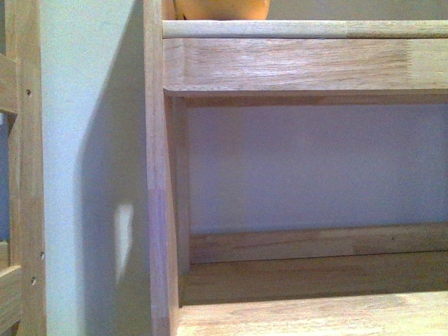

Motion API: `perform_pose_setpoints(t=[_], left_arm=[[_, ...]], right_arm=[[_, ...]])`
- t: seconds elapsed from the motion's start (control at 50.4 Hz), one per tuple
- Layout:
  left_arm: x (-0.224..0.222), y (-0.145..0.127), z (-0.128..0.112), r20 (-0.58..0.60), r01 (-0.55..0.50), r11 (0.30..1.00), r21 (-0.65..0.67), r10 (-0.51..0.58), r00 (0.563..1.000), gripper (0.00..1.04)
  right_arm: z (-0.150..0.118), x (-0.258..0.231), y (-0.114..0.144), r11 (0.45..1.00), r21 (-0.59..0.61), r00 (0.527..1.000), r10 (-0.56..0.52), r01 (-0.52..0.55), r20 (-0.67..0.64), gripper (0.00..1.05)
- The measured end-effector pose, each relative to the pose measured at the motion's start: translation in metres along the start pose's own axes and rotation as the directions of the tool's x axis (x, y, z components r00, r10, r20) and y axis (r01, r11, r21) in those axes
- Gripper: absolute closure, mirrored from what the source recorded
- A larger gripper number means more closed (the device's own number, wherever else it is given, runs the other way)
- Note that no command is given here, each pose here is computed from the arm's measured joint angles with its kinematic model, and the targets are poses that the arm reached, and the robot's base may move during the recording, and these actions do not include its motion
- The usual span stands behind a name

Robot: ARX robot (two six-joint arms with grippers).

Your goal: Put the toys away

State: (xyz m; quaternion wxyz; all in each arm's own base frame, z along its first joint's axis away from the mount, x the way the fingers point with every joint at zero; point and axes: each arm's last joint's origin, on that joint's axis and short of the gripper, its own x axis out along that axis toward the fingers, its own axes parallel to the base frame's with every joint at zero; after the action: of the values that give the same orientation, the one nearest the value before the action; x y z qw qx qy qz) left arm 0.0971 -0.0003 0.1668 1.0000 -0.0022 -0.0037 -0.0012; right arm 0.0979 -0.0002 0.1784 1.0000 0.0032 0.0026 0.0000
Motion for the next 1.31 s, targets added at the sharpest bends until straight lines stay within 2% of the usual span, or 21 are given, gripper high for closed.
perform_pose_setpoints(t=[0.258, 0.595, 0.932, 0.991, 1.229, 1.249, 1.308], left_arm=[[0.000, 0.000, 0.000, 0.000, 0.000, 1.000, 0.000, 0.000, 1.000, 0.06], [0.000, 0.000, 0.000, 0.000, 0.000, 1.000, 0.000, 0.000, 1.000, 0.06], [0.000, 0.000, 0.000, 0.000, 0.000, 1.000, 0.000, 0.000, 1.000, 0.06], [0.000, 0.000, 0.000, 0.000, 0.000, 1.000, 0.000, 0.000, 1.000, 0.06], [0.000, 0.000, 0.000, 0.000, 0.000, 1.000, 0.000, 0.000, 1.000, 0.06], [0.000, 0.000, 0.000, 0.000, 0.000, 1.000, 0.000, 0.000, 1.000, 0.06], [0.000, 0.000, 0.000, 0.000, 0.000, 1.000, 0.000, 0.000, 1.000, 0.06]], right_arm=[[-0.011, 0.000, 0.000, 1.000, 0.000, 1.000, 0.000, 0.000, 0.002, 1.01], [-0.011, -0.001, 0.000, 1.000, -0.002, 1.000, 0.000, 0.000, 0.008, 1.01], [-0.011, -0.001, 0.000, 1.000, -0.002, 1.000, 0.000, 0.000, 0.009, 0.56], [-0.011, -0.001, 0.000, 1.000, -0.002, 1.000, 0.000, 0.000, 0.009, 0.43], [-0.011, -0.001, 0.000, 1.000, -0.002, 1.000, 0.000, 0.000, 0.010, 0.08], [-0.011, -0.001, 0.000, 1.000, -0.001, 1.000, 0.000, 0.000, 0.010, 0.06], [-0.011, -0.001, 0.000, 1.000, -0.002, 1.000, 0.000, 0.000, 0.009, 0.07]])
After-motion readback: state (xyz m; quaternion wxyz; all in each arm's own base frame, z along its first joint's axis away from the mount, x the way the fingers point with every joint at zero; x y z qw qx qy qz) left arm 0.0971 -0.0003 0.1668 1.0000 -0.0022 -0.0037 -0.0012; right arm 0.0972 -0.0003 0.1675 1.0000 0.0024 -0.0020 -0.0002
